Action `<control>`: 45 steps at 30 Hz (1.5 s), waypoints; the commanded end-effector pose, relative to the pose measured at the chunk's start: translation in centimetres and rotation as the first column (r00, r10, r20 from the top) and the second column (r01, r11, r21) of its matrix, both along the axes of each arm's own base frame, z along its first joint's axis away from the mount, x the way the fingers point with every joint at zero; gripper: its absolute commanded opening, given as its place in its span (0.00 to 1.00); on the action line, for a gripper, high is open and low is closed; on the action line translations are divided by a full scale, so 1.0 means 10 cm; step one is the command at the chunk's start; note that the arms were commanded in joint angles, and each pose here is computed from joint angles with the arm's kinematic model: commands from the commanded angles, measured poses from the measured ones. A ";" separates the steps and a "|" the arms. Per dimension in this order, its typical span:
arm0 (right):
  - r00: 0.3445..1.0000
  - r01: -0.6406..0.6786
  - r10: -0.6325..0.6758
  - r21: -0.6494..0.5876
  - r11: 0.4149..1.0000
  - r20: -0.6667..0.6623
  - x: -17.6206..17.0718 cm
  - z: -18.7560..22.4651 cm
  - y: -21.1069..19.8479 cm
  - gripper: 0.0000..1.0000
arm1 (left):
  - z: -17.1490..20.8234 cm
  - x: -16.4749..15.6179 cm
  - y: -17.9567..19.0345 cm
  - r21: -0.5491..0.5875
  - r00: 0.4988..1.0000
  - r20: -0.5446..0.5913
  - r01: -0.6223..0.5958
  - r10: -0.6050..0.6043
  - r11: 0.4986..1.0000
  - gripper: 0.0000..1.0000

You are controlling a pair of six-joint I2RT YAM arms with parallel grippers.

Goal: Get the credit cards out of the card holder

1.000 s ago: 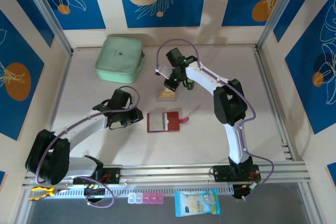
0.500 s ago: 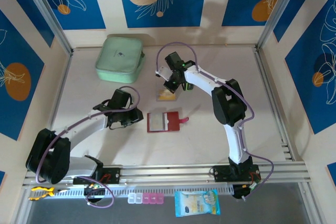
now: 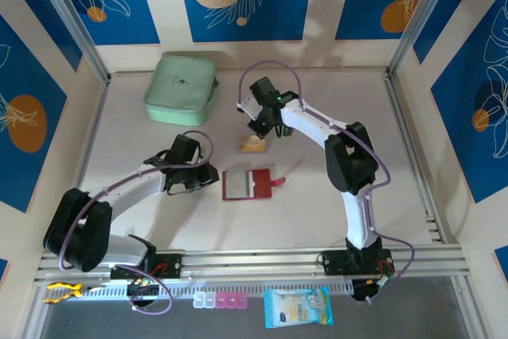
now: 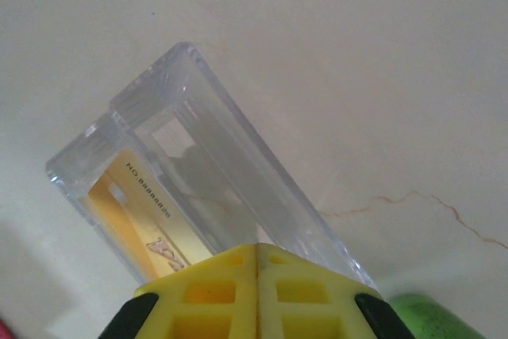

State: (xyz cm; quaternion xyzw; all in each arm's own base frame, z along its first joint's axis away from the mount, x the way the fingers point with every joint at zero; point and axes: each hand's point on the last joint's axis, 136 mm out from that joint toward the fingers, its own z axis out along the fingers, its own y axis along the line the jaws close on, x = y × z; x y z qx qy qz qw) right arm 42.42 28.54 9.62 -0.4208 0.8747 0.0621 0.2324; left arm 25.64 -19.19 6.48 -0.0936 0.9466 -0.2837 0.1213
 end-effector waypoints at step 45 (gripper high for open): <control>0.565 0.647 -0.257 0.228 0.727 -0.784 -1.72 -0.06 0.50 0.41 | -0.47 -0.12 -0.20 0.033 0.994 -0.081 0.080 -0.077 0.996 0.06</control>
